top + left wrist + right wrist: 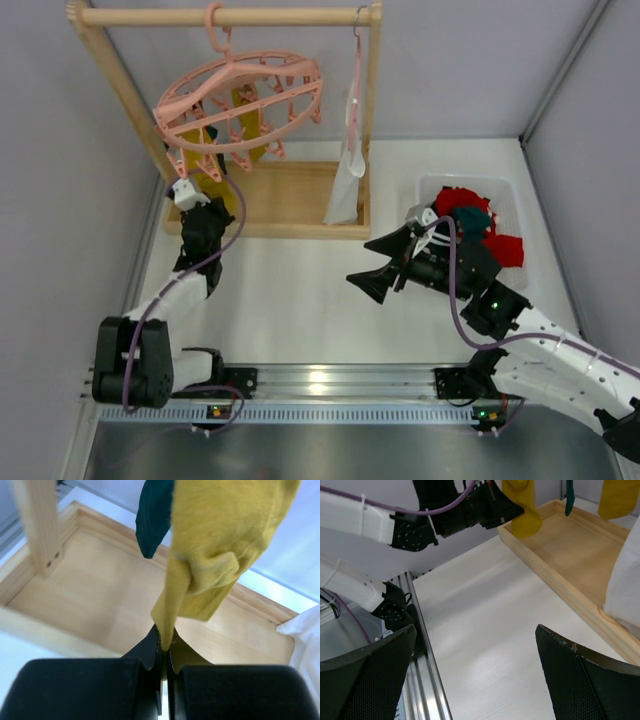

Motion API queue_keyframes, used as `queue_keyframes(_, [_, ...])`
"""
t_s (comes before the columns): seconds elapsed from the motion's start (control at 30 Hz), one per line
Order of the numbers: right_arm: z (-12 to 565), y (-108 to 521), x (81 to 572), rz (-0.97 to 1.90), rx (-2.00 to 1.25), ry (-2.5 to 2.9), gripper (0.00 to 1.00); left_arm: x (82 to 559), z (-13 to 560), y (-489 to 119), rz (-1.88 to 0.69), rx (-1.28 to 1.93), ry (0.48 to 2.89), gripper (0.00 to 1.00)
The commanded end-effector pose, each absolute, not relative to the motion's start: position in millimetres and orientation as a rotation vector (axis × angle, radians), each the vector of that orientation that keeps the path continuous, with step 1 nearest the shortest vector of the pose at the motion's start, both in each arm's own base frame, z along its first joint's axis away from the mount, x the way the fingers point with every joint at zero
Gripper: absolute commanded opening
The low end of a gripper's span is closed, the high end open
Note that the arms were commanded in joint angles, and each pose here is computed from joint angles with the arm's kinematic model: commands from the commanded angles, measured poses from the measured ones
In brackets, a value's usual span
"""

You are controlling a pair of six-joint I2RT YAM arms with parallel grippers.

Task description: Remove the socks clipped to the hanger

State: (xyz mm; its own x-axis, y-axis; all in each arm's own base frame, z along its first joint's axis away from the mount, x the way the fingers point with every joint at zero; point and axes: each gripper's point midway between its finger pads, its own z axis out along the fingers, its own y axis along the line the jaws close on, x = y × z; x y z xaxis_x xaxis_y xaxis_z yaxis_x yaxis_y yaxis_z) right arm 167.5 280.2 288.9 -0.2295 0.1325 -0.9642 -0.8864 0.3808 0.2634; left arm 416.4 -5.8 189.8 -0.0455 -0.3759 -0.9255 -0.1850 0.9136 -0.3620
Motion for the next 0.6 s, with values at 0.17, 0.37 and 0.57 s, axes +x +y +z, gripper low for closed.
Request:
queue_keyframes(0.17, [340.0,272.1,163.7,1.17,-0.596,1.386,0.99,357.6,219.2,-19.4,-0.217,-0.566,1.433,0.0])
queue_keyframes(0.37, [354.6,263.0,168.4,1.197,-0.466,1.369,0.99,325.3,221.7,-54.4,-0.216,-0.548,1.414,0.0])
queue_keyframes(0.57, [369.7,263.5,173.9,1.208,-0.417,1.379,0.99,325.0,225.6,-105.9,-0.182,-0.415,1.482,0.0])
